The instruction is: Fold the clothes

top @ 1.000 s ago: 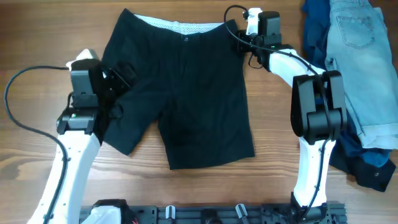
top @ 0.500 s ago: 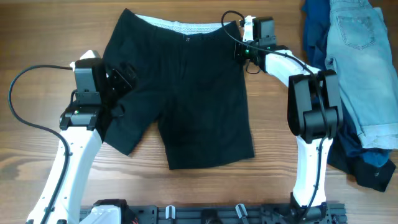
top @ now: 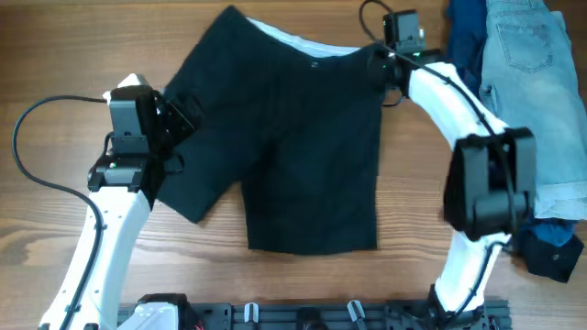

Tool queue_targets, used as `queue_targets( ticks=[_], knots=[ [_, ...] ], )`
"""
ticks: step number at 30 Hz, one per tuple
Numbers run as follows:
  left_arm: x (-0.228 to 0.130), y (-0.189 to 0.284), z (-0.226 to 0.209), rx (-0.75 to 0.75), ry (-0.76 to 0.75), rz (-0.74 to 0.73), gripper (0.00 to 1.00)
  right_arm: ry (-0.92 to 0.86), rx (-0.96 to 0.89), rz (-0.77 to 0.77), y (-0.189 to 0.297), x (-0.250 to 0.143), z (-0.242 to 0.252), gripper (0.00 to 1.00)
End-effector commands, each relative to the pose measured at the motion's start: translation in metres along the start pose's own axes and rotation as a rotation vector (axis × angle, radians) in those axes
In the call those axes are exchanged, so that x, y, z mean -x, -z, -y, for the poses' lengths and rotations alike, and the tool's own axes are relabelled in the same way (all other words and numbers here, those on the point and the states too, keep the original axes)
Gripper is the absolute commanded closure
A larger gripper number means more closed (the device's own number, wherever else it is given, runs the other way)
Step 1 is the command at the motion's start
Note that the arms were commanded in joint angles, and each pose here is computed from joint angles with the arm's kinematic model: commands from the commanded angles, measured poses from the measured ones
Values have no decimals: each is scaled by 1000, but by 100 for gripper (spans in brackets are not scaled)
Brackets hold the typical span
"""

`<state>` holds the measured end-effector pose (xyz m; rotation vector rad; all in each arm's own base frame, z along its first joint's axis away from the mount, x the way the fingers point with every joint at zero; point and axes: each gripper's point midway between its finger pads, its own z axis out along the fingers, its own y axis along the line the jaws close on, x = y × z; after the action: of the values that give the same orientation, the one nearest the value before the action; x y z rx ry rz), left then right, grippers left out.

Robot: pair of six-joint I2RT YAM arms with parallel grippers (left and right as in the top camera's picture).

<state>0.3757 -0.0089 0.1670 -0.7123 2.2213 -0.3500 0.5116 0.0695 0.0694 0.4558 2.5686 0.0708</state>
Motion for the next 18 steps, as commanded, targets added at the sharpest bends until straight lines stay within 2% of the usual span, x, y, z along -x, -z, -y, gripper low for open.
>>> queue_targets(
  ticks=[1, 18],
  knots=[
    [0, 0, -1, 9, -26, 4, 0, -167, -200, -8, 10, -8, 42, 95],
    [-25, -15, 10, 8, -71, -66, 0, -391, -576, -265, 49, -90, 112, 94]
  ],
)
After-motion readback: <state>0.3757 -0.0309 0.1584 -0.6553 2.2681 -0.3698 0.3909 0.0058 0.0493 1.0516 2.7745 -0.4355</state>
